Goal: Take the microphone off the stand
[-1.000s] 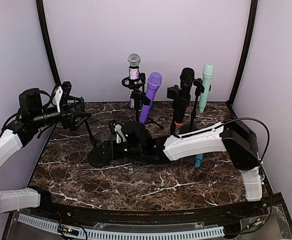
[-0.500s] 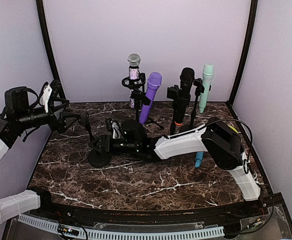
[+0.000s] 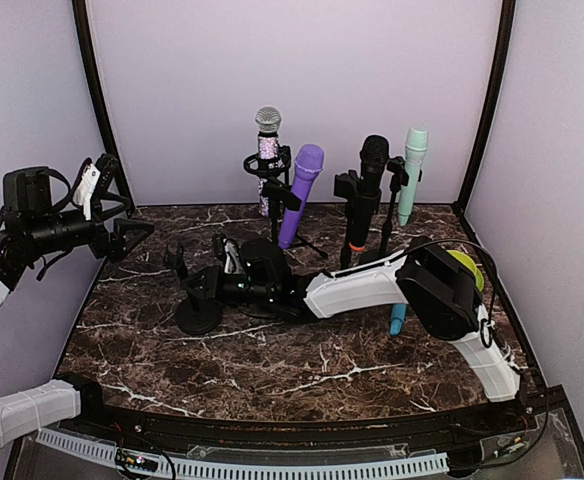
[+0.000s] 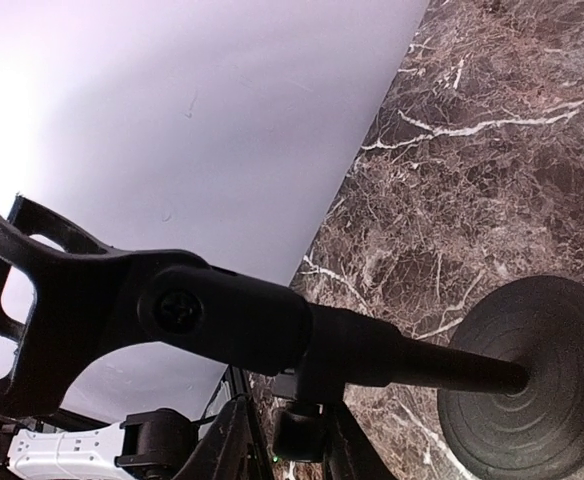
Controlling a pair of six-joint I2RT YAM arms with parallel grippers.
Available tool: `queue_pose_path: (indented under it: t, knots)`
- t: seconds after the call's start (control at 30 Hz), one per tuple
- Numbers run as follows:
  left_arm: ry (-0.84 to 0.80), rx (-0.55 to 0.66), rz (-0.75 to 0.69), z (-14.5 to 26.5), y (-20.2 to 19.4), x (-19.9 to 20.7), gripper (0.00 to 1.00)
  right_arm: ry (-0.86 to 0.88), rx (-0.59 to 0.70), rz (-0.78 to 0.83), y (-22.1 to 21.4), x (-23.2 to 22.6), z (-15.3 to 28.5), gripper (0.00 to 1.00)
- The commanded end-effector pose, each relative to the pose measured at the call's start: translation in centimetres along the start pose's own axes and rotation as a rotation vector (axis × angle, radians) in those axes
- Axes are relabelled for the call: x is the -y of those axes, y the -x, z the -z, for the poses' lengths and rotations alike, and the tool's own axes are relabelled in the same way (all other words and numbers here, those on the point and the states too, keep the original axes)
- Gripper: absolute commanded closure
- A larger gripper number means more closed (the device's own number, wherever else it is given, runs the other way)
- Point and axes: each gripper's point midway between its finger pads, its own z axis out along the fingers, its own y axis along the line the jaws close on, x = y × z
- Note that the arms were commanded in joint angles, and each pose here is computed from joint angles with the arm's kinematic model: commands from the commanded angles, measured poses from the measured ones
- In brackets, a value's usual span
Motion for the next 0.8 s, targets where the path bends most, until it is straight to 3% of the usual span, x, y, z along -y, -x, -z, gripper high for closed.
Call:
queue_pose_path:
  t: [0.0,0.1,0.2,0.33,0.53,0.77]
  knots:
    - [-0.01,-0.023,0.009,-0.5,-1.4,0.0,0.05,0.016,0.043,0.03,1.2,-0.8,0.2,0.72]
    - [-0.036,-0.059,0.032,-1.6,-3.5,0.2,0.07,-0.034,0.048,0.069,0.9,-0.4,1.4,0.71]
    - [-0.045,-0.097,0.06,-2.7,-5.6,0.1,0.08,-0.11,0.039,0.116,0.1,0.4,3.0,0.58]
    - [-0.057,-0.126,0.088,-4.0,-7.7,0.0,0.1,-0.207,0.026,0.211,-1.4,0.7,5.6,0.5]
    - [-0.097,-0.073,0.009,-5.6,-9.3,0.2,0.1,-0.299,0.025,0.339,-3.4,-0.4,8.7,0.49]
    - [-0.161,-0.118,-0.072,-7.9,-12.5,0.3,0.14,-0.372,0.075,0.388,-3.1,-1.4,11.5,0.5]
